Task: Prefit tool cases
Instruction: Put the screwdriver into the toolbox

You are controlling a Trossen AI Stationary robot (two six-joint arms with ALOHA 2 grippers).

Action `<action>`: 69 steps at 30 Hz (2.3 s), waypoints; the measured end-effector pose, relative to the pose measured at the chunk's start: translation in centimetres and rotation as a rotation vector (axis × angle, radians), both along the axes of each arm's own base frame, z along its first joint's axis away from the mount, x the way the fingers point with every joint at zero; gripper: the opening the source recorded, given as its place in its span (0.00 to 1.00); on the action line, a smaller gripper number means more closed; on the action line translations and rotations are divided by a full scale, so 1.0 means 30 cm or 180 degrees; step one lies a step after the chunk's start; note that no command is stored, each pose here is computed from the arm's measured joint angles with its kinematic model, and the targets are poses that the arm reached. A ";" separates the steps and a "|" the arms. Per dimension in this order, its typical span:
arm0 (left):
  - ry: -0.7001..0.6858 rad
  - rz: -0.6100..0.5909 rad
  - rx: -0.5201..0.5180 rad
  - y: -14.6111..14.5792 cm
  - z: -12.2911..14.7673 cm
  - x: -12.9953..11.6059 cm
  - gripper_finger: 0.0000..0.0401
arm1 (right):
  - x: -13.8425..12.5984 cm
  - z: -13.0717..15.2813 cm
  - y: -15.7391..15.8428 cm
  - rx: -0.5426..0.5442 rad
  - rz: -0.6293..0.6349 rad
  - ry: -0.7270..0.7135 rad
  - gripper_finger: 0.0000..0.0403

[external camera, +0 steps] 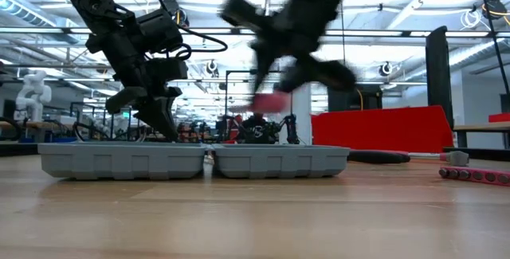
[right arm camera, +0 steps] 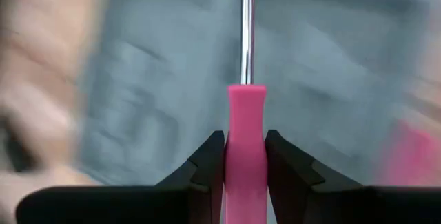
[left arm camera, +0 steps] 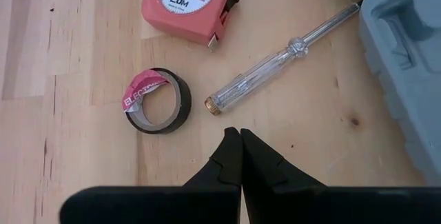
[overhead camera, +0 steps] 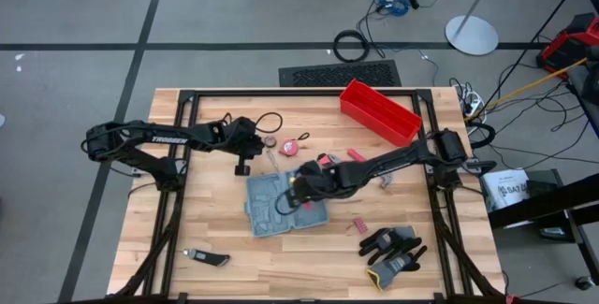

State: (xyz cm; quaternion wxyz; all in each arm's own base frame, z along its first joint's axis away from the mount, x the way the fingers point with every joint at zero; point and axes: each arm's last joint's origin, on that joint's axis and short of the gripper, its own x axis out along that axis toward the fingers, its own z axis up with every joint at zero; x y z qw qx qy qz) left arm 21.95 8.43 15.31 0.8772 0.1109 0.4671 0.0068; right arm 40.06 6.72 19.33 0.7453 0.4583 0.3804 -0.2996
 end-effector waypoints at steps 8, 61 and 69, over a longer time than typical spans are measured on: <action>0.0021 0.0000 -0.0008 -0.001 -0.001 -0.002 0.00 | 0.037 -0.090 -0.002 0.0183 0.0047 0.0057 0.19; 0.0008 -0.0002 -0.0002 0.000 0.000 -0.001 0.00 | -0.213 -0.044 0.094 0.0143 -0.0543 0.1841 0.19; 0.0009 0.0000 -0.0002 0.000 -0.001 -0.001 0.00 | -0.205 -0.055 0.079 -0.0011 -0.0597 0.1799 0.28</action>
